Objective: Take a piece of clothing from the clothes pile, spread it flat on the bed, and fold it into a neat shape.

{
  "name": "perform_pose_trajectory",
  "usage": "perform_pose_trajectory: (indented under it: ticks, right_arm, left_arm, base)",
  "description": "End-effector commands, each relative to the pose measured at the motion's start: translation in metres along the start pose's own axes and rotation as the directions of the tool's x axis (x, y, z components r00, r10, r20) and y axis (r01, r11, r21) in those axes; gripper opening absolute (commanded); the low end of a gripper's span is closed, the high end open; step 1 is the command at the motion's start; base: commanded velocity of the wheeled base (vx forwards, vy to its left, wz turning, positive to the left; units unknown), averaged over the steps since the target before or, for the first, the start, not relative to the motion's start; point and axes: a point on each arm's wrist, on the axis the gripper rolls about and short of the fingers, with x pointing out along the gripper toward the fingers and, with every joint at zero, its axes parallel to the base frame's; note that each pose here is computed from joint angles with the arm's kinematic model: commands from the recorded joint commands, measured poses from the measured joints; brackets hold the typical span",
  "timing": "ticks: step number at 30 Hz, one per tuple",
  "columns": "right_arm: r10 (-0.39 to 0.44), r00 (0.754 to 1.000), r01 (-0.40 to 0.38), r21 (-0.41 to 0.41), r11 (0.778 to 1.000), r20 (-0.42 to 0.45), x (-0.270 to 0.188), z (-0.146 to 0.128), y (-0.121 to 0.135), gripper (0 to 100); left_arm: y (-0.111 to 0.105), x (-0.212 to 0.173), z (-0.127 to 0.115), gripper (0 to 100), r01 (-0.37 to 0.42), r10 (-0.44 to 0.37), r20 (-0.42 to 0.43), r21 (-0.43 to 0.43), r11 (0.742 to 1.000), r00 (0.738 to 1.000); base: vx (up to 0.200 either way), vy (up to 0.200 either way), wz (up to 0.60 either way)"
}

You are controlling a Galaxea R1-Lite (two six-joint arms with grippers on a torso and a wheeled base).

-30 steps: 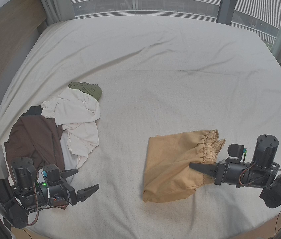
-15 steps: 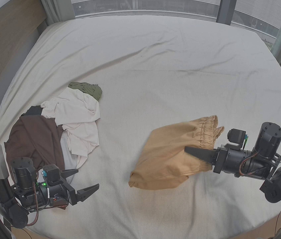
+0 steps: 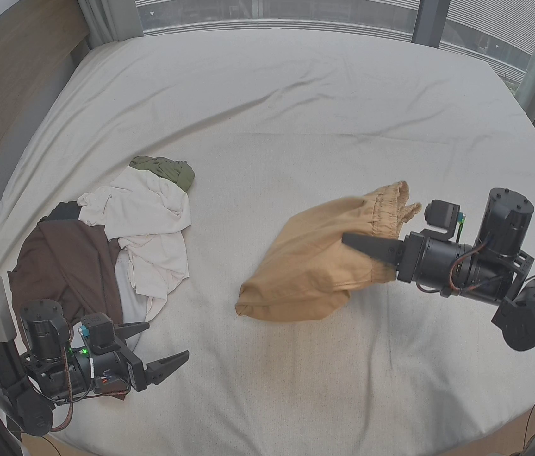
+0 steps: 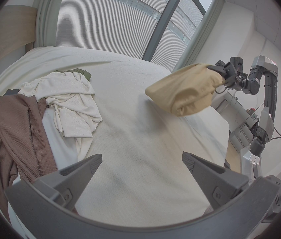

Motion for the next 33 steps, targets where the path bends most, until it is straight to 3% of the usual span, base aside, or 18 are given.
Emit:
perform_pose_trajectory:
  ticks: [1, 14, 33]
  right_arm:
    - [0.011, 0.999, -0.01, -0.023, 1.0, 0.041, 0.011, 0.024, 0.001, 0]
    - [0.008, 0.996, -0.009, 0.01, 1.0, 0.085, 0.045, 0.046, -0.024, 0]
    - [0.007, 0.996, -0.008, 0.009, 1.0, 0.087, 0.088, 0.058, -0.054, 0]
  left_arm:
    - [-0.001, -0.002, -0.002, 100, 0.002, -0.002, -0.008, -0.003, 1.0, 1.0]
    - [-0.001, -0.001, -0.001, 100, 0.003, -0.003, -0.007, -0.005, 1.0, 1.0]
    - [-0.003, 0.002, 0.0, 100, 0.024, -0.024, 0.0, -0.009, 1.0, 1.0]
  base:
    - [0.0, 0.0, 0.0]
    - [0.0, 0.0, 0.0]
    - [0.0, 0.0, 0.0]
